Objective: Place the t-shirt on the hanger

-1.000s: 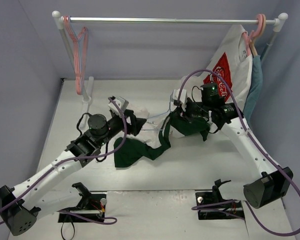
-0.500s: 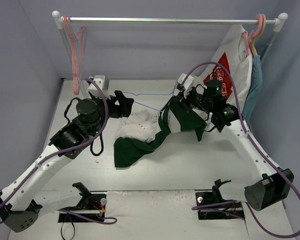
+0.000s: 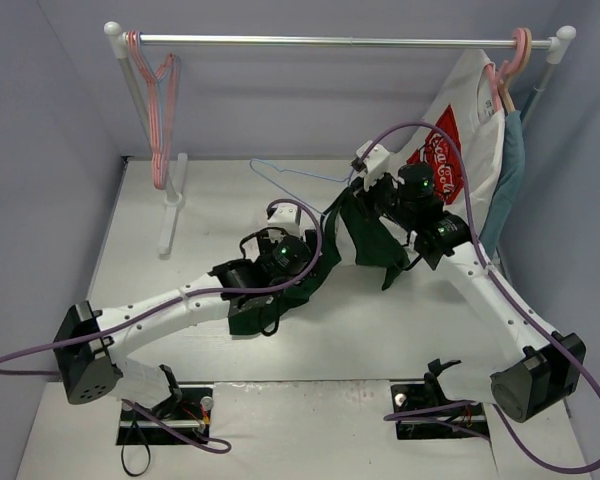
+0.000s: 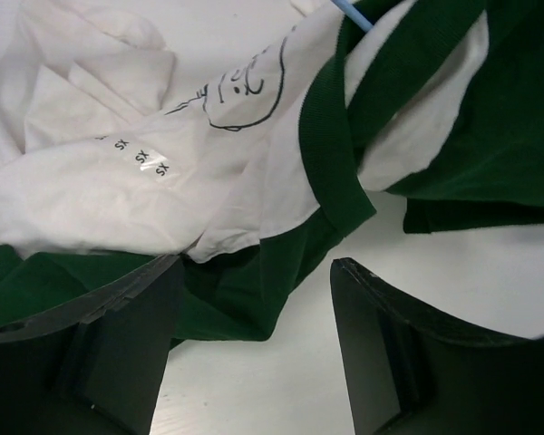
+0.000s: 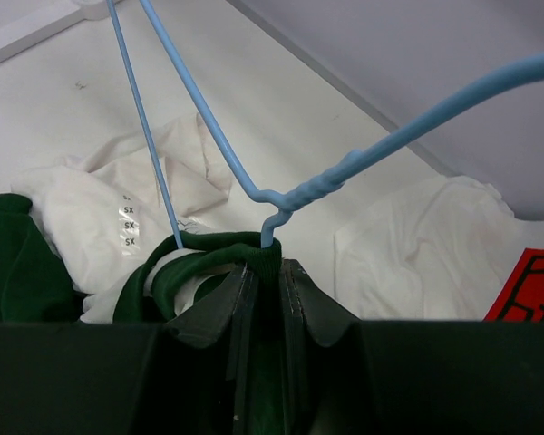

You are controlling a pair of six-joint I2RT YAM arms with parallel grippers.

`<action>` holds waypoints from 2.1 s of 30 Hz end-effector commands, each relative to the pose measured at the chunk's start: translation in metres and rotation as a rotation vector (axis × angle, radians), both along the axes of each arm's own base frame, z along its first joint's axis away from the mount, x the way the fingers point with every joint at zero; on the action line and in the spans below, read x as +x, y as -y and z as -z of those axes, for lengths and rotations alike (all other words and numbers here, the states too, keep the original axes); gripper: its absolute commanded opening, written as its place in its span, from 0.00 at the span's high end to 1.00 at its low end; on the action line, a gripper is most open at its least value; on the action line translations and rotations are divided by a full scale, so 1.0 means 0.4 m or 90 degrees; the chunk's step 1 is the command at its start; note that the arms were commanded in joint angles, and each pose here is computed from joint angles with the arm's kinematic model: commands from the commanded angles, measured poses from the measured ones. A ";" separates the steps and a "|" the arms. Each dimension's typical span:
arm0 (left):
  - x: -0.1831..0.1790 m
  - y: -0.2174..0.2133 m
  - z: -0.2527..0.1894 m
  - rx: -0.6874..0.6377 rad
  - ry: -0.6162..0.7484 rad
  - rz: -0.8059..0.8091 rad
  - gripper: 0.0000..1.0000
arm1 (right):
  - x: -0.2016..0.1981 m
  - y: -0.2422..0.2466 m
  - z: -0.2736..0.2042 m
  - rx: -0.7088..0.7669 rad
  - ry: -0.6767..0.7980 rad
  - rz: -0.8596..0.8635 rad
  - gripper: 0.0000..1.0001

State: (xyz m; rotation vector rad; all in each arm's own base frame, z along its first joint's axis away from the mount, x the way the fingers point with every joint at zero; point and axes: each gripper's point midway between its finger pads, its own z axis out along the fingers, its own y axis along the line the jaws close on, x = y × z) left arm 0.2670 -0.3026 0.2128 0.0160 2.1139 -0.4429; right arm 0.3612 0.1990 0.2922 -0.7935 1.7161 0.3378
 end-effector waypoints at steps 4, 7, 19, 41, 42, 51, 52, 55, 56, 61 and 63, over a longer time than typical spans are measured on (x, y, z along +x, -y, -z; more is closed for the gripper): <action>0.059 0.048 -0.112 -0.097 0.076 -0.130 0.35 | 0.007 -0.019 -0.088 0.056 0.074 0.026 1.00; 0.064 0.078 -0.107 -0.084 0.081 -0.139 0.35 | 0.003 -0.026 -0.080 0.058 0.070 0.038 1.00; 0.093 0.104 0.029 0.058 0.073 -0.208 0.35 | -0.007 -0.028 -0.082 0.069 0.063 0.047 1.00; 0.221 -0.224 -0.111 0.066 0.069 -0.036 0.90 | -0.059 0.005 -0.077 0.015 0.077 0.016 1.00; 0.231 -0.234 -0.144 0.066 0.078 -0.032 0.89 | -0.064 -0.001 -0.079 0.016 0.082 0.003 1.00; 0.232 -0.280 -0.166 0.083 0.015 0.037 0.83 | -0.100 -0.004 -0.073 0.003 0.107 -0.033 1.00; 0.228 -0.286 -0.165 0.084 0.005 0.038 0.82 | -0.104 -0.001 -0.077 0.003 0.113 -0.033 1.00; 0.227 -0.306 -0.156 0.076 -0.008 0.040 0.72 | -0.101 0.008 -0.068 -0.008 0.115 -0.024 1.00; 0.223 -0.311 -0.159 0.072 -0.005 0.037 0.67 | -0.098 0.011 -0.067 -0.010 0.115 -0.018 1.00; 0.234 -0.356 -0.128 0.053 0.009 -0.051 0.50 | -0.085 0.010 -0.060 -0.001 0.104 -0.003 1.00; 0.237 -0.384 -0.113 0.053 0.000 -0.104 0.47 | -0.075 0.011 -0.054 0.004 0.095 0.011 1.00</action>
